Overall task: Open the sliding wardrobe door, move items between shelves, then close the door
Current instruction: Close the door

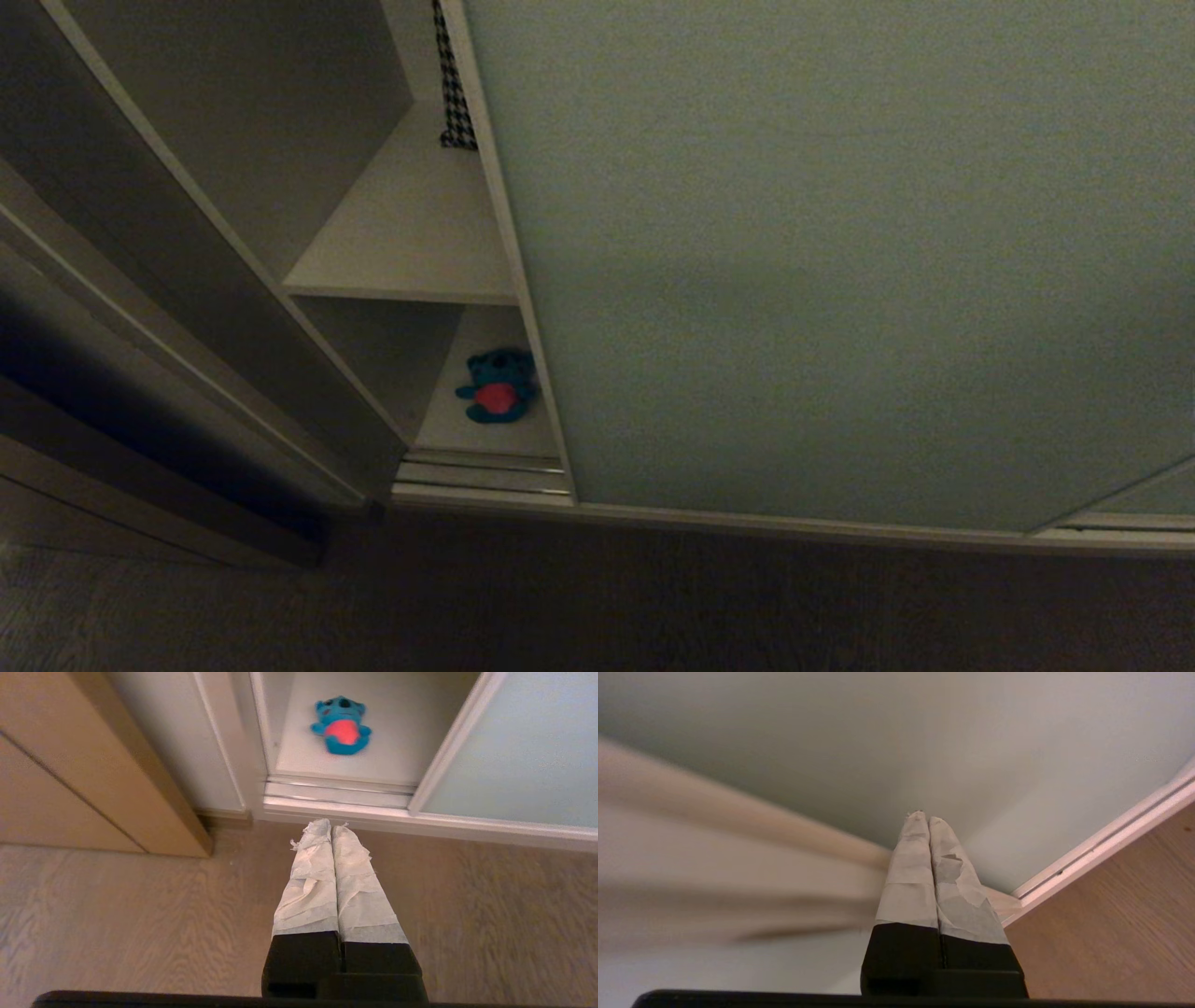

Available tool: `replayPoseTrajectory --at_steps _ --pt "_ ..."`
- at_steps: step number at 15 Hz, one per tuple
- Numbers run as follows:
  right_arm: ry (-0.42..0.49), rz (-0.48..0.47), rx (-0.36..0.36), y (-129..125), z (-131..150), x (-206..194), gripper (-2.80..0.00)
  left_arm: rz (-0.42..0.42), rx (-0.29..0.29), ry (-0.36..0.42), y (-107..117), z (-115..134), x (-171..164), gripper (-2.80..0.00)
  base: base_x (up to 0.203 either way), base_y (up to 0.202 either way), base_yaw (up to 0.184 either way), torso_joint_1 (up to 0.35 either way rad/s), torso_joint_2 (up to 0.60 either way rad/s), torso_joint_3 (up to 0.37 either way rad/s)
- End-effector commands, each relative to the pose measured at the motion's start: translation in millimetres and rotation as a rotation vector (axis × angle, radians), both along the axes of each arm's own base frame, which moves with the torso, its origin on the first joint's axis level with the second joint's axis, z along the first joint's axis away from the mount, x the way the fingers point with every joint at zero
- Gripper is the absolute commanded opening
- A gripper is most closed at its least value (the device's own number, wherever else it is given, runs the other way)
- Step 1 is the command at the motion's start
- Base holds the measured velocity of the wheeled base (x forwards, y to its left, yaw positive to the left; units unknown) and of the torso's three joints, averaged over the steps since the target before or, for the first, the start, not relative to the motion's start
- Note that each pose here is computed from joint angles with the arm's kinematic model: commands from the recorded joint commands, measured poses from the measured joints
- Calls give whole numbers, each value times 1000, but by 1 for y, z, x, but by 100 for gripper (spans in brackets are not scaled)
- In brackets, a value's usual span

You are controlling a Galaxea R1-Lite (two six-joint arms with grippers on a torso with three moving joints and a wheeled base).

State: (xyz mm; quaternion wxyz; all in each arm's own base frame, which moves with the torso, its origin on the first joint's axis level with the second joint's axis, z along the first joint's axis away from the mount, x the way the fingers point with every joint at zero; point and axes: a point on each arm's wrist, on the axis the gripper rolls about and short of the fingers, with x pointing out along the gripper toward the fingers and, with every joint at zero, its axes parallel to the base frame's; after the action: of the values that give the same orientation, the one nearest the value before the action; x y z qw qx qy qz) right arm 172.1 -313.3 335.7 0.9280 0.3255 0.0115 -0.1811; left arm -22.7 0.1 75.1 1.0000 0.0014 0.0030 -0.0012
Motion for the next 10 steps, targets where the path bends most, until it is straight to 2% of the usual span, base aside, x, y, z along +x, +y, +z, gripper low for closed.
replayPoseTrajectory --at_steps 1,7,10 --pt "-7 23 -4 18 7 -3 -280 -1 0 2 0 0 0 -280 0 0 0 0 0 0" --pt "-3 74 15 50 7 -13 -280 -2 0 2 0 0 0 -280 0 0 0 0 0 0" --pt "-4 137 23 66 5 -15 -280 -2 0 2 0 0 0 -280 0 0 0 0 0 0"
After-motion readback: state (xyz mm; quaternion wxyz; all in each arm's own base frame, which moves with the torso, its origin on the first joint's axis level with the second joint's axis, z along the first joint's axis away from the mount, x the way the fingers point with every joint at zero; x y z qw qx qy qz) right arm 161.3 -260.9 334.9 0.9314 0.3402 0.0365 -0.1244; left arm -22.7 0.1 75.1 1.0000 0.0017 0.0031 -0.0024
